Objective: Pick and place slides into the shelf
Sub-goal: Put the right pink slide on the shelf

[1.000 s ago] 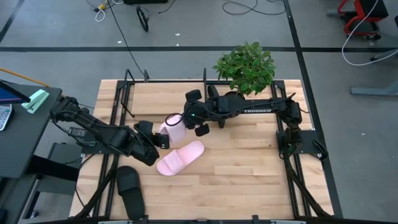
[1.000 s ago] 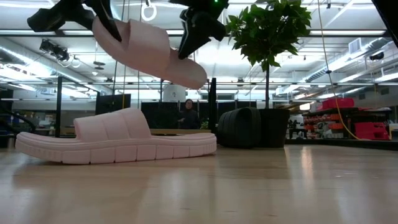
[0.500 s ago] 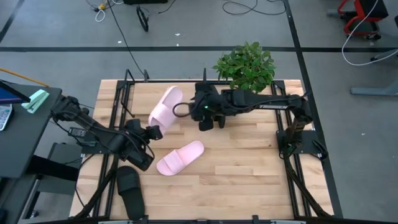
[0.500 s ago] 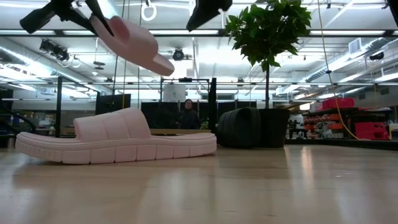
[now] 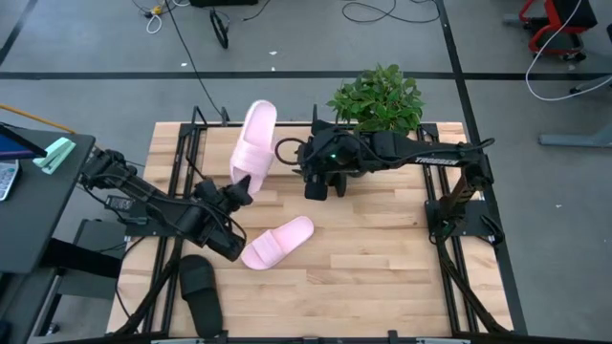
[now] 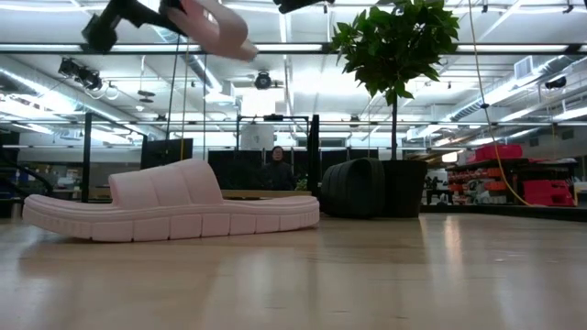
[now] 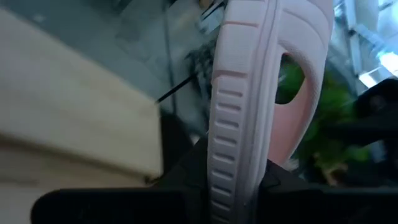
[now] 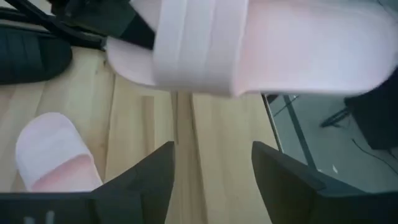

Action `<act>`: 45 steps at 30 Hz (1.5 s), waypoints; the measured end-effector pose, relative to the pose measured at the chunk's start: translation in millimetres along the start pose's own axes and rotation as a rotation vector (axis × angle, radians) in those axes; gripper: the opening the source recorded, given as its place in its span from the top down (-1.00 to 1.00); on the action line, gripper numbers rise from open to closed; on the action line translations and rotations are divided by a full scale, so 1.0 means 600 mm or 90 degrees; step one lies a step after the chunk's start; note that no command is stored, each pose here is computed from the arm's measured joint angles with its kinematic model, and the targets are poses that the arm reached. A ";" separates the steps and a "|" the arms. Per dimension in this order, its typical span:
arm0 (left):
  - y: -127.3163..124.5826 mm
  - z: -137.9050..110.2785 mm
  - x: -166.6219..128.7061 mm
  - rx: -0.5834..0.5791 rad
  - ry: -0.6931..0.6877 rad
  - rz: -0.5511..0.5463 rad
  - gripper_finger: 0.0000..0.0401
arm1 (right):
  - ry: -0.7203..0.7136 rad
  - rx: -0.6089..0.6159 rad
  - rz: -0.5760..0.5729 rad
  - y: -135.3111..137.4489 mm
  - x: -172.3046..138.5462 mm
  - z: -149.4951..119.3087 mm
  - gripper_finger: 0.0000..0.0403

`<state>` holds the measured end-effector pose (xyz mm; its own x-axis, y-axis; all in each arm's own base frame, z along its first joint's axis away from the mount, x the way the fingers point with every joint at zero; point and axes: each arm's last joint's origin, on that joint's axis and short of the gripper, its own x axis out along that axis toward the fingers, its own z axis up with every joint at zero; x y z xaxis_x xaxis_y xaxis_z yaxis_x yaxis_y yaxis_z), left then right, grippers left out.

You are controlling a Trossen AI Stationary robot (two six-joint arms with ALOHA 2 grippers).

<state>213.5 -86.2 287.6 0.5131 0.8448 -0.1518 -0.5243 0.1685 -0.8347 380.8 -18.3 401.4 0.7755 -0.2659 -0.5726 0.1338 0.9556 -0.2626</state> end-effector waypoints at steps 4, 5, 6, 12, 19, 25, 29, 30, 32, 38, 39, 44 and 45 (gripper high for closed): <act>-0.006 0.012 -0.001 -0.016 -0.024 -0.026 0.76 | -0.017 0.011 0.011 0.000 0.001 0.004 -0.08; -0.007 0.015 -0.002 -0.025 -0.028 -0.031 0.79 | -0.026 0.025 0.013 0.000 0.001 0.006 -0.08; -0.010 0.019 -0.004 -0.036 -0.035 -0.042 0.80 | -0.042 0.047 0.020 0.000 0.001 0.010 -0.08; -0.017 0.053 -0.020 -0.065 -0.048 -0.085 0.76 | -0.160 0.256 0.056 -0.009 -0.003 0.039 -0.07; -0.017 0.093 -0.038 -0.067 -0.023 -0.100 0.80 | -0.259 0.382 0.108 -0.051 -0.003 0.058 -0.07; -0.008 0.134 -0.043 -0.048 -0.014 -0.105 0.79 | -0.261 0.415 0.132 -0.087 0.002 0.052 -0.07; -0.001 0.159 -0.043 -0.035 -0.015 -0.105 0.75 | -0.291 0.412 0.149 -0.096 0.001 0.057 -0.06; 0.002 0.166 -0.043 -0.031 -0.015 -0.104 0.76 | -0.301 0.412 0.157 -0.097 -0.001 0.059 -0.06; 0.007 0.182 -0.042 -0.020 -0.016 -0.104 0.80 | -0.319 0.412 0.162 -0.098 -0.003 0.063 -0.06; 0.020 0.222 -0.036 -0.019 -0.032 -0.095 0.80 | -0.321 0.409 0.153 -0.098 -0.003 0.063 -0.06; 0.021 0.226 -0.034 -0.017 -0.037 -0.091 0.79 | -0.322 0.412 0.146 -0.098 -0.003 0.063 -0.06; 0.042 0.233 -0.026 -0.009 -0.058 -0.079 0.80 | -0.322 0.418 0.137 -0.099 -0.003 0.063 -0.05; 0.050 0.233 -0.024 -0.012 -0.059 -0.077 0.80 | -0.322 0.419 0.137 -0.099 -0.003 0.063 -0.05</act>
<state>95.1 -22.4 338.5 0.5071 0.8619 -0.0003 -0.4489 0.2638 -0.8537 394.8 -69.8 447.1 0.9860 -0.1318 -0.1018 0.1621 0.8994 0.4059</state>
